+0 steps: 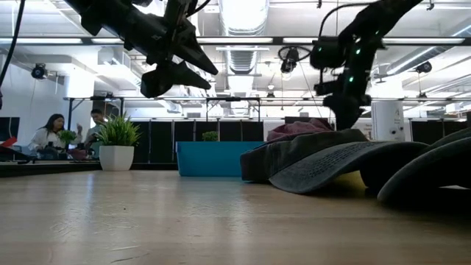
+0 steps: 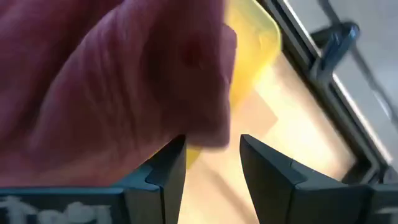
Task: Pick & Place hat
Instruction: Put the red cap into the yellow bin, then put the top black cap into the blue bin
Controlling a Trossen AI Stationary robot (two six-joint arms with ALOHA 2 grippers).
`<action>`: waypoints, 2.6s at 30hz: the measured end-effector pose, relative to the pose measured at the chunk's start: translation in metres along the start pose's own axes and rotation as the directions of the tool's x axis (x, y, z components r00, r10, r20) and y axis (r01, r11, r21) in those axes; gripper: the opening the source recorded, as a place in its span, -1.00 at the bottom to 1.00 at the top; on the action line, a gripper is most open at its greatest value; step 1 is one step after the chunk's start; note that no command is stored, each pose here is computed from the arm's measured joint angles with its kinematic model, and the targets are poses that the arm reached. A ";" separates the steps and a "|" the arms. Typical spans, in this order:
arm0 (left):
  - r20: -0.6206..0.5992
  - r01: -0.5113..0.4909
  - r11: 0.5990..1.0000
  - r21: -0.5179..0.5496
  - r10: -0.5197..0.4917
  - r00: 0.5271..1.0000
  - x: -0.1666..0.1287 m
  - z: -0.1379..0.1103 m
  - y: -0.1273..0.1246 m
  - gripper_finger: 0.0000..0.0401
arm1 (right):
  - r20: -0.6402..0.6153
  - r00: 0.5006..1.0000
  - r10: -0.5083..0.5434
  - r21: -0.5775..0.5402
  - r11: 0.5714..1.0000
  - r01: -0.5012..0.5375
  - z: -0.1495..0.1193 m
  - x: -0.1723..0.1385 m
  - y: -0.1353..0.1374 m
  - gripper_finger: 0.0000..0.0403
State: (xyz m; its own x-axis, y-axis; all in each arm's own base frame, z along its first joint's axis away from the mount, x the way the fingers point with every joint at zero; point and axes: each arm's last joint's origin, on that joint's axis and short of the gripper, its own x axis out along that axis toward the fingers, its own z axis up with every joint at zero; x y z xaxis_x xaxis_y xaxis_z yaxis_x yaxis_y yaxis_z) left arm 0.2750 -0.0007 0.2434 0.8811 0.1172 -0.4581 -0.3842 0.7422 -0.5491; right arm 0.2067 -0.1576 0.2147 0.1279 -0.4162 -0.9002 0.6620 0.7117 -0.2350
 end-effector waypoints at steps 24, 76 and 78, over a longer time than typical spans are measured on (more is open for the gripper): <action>0.001 -0.002 0.999 -0.034 0.002 1.000 0.000 0.000 0.001 -0.31 | 0.010 0.995 -0.100 -0.171 0.980 0.100 0.003 -0.039 -0.010 -0.26; -0.272 0.157 0.987 0.046 -0.139 0.952 -0.019 -0.084 -0.035 -0.31 | 0.070 0.862 0.502 0.875 0.383 -0.295 -0.171 -0.089 0.303 -0.26; -0.266 0.158 0.985 0.061 -0.137 0.954 -0.019 -0.083 -0.035 -0.31 | 0.063 0.875 0.480 0.883 0.382 -0.273 -0.174 -0.087 0.303 -0.26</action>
State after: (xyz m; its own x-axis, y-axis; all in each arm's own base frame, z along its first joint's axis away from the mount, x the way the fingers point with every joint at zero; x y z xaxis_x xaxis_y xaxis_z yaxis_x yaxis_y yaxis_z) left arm 0.2490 -0.0838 0.2129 0.8203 -0.1651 -0.5476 -0.2222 0.7902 -0.5711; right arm 0.2675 0.1933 0.1582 0.4762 -0.0582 -0.8774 0.8699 -0.1144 0.4797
